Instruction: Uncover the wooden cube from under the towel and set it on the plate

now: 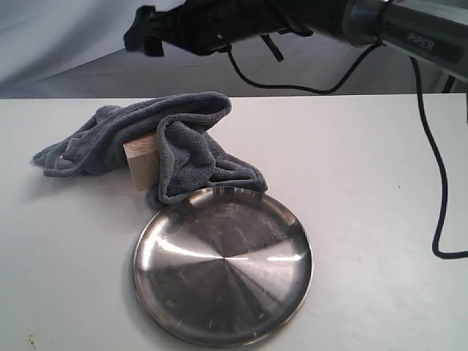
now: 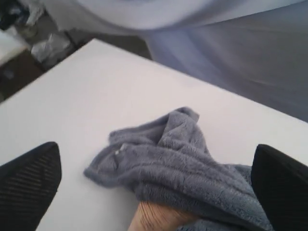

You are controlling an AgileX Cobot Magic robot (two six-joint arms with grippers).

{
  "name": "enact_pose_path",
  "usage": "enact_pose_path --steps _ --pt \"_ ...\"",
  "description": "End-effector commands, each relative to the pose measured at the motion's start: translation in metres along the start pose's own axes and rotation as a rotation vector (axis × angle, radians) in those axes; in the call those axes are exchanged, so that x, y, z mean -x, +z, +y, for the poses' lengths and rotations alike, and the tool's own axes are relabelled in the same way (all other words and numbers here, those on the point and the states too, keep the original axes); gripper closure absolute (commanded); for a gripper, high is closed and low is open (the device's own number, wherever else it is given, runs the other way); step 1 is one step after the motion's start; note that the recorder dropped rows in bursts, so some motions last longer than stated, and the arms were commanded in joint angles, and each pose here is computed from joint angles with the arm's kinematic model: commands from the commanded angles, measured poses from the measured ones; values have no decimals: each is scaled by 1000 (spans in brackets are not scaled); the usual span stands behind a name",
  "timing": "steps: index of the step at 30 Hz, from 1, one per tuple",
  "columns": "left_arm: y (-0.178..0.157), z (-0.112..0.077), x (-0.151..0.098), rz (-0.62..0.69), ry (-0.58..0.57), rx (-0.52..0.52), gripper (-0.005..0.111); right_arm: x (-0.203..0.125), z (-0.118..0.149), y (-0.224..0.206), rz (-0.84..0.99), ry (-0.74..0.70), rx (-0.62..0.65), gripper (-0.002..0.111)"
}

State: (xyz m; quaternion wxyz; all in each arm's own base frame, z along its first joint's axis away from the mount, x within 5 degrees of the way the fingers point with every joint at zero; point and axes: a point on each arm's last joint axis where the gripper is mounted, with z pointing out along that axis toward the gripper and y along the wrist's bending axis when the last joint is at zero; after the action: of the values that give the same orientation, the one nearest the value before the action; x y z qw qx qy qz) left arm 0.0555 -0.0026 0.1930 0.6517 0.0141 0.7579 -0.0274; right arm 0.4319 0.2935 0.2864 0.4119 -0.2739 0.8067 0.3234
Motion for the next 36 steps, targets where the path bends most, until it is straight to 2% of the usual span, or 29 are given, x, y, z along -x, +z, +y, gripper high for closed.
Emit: enact_pose_path --steps 1,8,10,14,18,21,25,30,36 --pt "0 0 -1 -6 -8 1 106 -16 30 8 139 -306 78 9" --pt "0 0 -1 -6 -8 1 106 -30 72 25 216 -746 -29 9" --pt "0 0 -1 -6 -8 1 106 -31 78 32 187 -795 -85 9" --pt "0 0 -1 -6 -8 1 106 -34 71 46 114 -690 -194 9" --pt "0 0 -1 -6 -8 1 106 -54 54 67 135 -577 -217 9" --pt "0 0 -1 -6 -8 1 106 -68 37 85 77 -489 -237 9" --pt "0 0 -1 -6 -8 1 106 -67 21 92 7 -465 -260 9" --pt "0 0 -1 -6 -8 1 106 -70 7 99 15 -495 -278 9" --pt "0 0 -1 -6 -8 1 106 -87 -1 114 49 -547 -277 9"
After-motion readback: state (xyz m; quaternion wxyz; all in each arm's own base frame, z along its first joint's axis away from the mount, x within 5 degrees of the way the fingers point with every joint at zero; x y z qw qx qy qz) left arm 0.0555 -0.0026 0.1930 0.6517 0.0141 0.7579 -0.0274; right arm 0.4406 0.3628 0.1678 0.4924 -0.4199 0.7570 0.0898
